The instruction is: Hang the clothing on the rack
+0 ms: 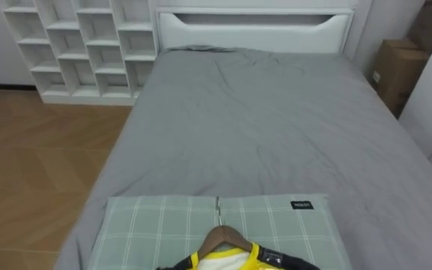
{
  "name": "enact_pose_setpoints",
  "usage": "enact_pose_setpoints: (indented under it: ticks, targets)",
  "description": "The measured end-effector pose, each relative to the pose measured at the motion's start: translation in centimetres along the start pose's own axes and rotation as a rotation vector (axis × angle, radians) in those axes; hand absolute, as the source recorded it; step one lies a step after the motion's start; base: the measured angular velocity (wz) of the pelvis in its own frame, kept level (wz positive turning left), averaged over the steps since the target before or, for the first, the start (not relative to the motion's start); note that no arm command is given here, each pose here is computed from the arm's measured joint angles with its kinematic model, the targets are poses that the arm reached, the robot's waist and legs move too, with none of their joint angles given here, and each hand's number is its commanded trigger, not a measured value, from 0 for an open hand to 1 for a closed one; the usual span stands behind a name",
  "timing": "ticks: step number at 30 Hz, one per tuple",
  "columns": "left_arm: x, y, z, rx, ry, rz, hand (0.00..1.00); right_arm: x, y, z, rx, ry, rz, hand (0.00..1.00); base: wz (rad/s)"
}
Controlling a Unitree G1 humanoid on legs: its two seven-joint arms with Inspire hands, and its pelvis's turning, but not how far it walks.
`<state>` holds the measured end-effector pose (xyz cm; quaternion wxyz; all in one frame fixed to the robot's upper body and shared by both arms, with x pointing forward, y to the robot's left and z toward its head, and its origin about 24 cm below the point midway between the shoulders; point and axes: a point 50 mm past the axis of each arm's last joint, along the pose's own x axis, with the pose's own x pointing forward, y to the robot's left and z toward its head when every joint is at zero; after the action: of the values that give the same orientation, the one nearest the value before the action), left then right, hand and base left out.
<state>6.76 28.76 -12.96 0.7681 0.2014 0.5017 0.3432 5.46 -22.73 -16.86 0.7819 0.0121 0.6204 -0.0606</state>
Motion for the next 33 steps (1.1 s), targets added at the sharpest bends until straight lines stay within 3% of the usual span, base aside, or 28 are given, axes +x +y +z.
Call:
enact_pose_setpoints:
  ticks: [7,12,21,33]
  targets:
    - [-0.3,0.9,2.7,0.068,-0.182,0.151,0.0,0.0,-0.4,0.3,-0.038,-0.016,-0.015,0.0,0.03]
    - [-1.5,0.2,5.7,0.232,-0.438,0.219,0.0,-0.1,-0.8,0.6,-0.08,-0.037,-0.038,0.0,0.03]
    - [-3.8,-0.3,10.6,0.338,-0.77,0.269,0.0,-0.2,-1.2,0.7,-0.073,-0.051,-0.036,0.0,0.0]
    - [-5.2,-1.1,12.5,0.389,-0.932,0.253,0.0,-0.3,-1.9,0.8,-0.084,-0.081,-0.053,0.0,-0.06]
